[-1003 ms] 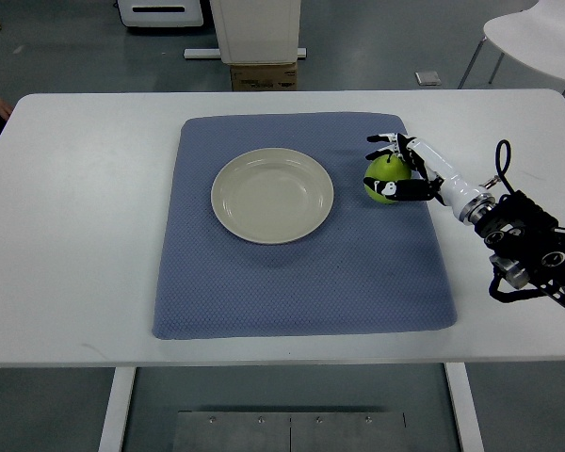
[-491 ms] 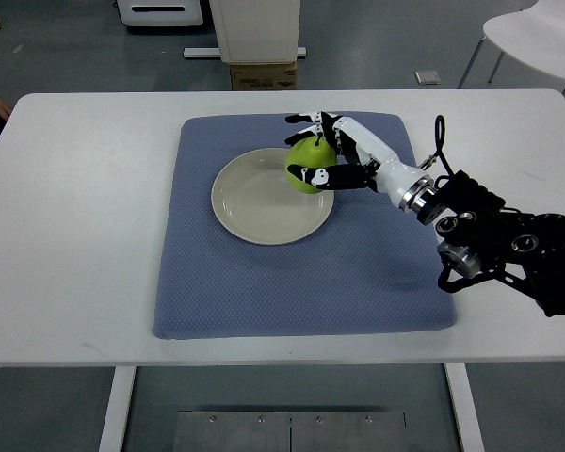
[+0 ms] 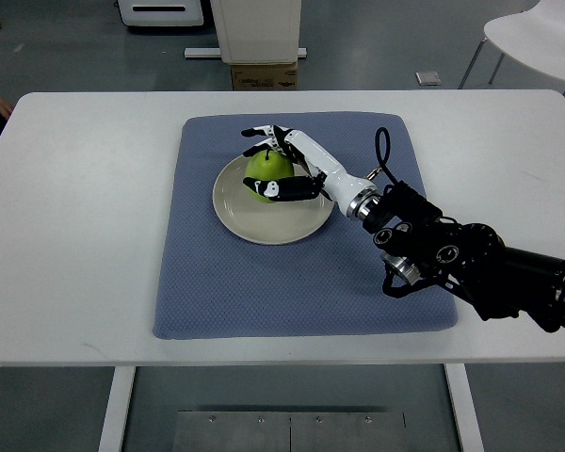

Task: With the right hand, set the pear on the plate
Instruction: 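Lift the pear and carry it over the cream plate with the right hand, then lower the pear onto the plate and open the right hand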

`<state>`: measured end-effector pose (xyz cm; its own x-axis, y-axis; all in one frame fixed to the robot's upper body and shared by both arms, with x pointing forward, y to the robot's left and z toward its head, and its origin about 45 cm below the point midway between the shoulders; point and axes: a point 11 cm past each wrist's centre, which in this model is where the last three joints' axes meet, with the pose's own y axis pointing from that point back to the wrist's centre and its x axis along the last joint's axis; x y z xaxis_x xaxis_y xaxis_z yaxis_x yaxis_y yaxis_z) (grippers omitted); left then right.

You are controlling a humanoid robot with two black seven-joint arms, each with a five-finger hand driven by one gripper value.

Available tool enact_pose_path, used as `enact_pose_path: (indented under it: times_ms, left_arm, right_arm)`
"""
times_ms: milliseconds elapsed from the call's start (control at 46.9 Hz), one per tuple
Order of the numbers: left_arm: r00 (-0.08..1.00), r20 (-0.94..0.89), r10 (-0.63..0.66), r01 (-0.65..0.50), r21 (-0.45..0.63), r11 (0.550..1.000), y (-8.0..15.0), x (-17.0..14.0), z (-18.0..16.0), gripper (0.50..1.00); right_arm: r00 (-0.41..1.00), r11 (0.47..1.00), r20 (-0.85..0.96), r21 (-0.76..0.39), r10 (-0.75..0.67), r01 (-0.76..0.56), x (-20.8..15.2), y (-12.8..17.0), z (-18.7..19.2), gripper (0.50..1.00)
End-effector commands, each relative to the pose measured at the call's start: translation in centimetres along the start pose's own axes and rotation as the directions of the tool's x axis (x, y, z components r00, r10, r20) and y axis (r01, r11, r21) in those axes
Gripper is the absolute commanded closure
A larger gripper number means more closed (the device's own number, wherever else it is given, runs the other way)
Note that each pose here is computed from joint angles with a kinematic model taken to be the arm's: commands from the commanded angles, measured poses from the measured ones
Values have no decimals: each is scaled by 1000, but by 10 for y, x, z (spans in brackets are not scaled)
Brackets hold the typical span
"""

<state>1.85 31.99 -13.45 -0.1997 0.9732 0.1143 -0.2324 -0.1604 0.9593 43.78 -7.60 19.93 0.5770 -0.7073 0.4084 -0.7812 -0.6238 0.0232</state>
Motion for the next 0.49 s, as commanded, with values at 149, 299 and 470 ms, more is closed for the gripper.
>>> enact_pose_path:
  times_ms: [149, 299, 470]
  left_arm:
    - [1000, 0, 0, 0, 0, 1000, 0, 0, 0, 500]
    - [1000, 0, 0, 0, 0, 1000, 0, 0, 0, 500]
    - [1000, 0, 0, 0, 0, 1000, 0, 0, 0, 500]
  right_arm:
    - [1000, 999, -20, -32, 12, -13, 5, 3, 10, 1000]
    - [1000, 997, -10, -71, 10, -11, -1, 10, 23, 1000]
    - [1000, 996, -12, -85, 29, -30, -2, 14, 29, 1000]
